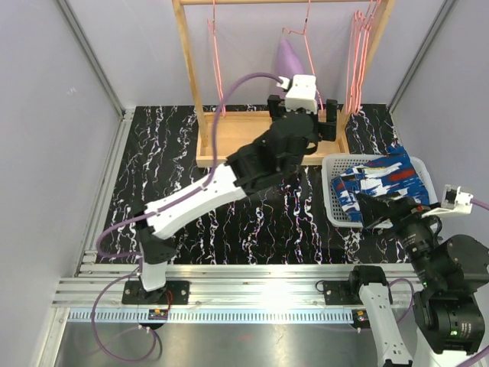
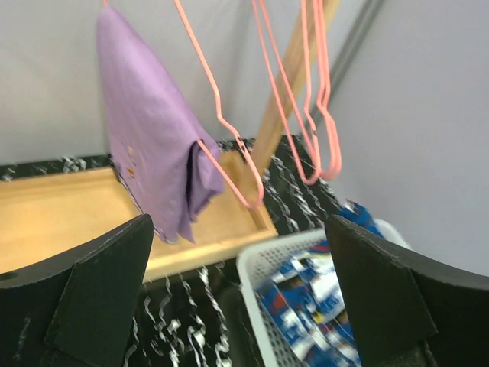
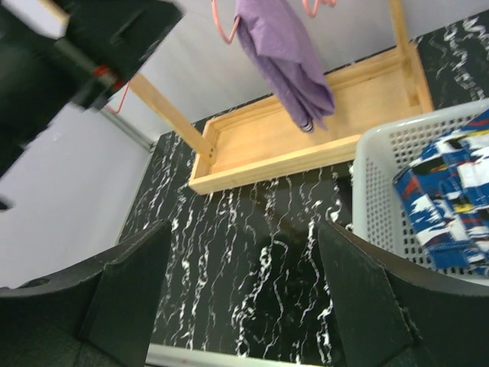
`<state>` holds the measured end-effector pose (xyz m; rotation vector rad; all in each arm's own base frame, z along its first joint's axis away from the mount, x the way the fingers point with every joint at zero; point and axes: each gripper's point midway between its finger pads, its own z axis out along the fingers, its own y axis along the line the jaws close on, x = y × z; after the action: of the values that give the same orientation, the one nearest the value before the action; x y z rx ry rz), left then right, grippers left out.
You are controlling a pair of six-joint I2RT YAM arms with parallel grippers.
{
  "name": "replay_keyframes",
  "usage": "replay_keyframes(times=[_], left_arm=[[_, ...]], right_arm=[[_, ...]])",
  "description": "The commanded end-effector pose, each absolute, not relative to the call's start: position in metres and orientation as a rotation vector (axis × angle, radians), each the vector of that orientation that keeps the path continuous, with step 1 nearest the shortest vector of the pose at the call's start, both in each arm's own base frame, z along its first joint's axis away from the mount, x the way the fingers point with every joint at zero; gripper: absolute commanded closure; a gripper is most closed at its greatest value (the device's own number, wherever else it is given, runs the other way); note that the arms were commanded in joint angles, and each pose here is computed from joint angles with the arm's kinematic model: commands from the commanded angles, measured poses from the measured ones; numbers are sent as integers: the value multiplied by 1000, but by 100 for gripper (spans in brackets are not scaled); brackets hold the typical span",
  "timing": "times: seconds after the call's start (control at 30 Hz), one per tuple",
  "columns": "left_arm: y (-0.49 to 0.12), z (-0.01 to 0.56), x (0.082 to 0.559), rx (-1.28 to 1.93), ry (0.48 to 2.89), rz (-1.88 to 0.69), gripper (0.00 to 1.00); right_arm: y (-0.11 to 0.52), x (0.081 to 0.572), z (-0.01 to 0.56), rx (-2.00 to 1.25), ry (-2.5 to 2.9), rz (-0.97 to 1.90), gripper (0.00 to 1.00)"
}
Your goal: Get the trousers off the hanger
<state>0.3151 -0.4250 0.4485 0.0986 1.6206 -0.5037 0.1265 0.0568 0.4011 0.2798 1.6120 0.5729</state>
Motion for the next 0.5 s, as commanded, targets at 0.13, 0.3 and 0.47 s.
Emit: replay_keyframes(times=[0.13, 0.3, 0.47], left_arm=[[-442, 466, 389, -20, 1427, -352, 1], [-438, 460, 424, -42, 1403, -349, 8], [-420, 451, 464, -9, 1395, -352, 17]], right_arm=[[87, 109, 383, 260, 1647, 794, 16], [92, 104, 379, 242, 1662, 835, 16], [96, 98, 377, 209, 1667, 859, 16]])
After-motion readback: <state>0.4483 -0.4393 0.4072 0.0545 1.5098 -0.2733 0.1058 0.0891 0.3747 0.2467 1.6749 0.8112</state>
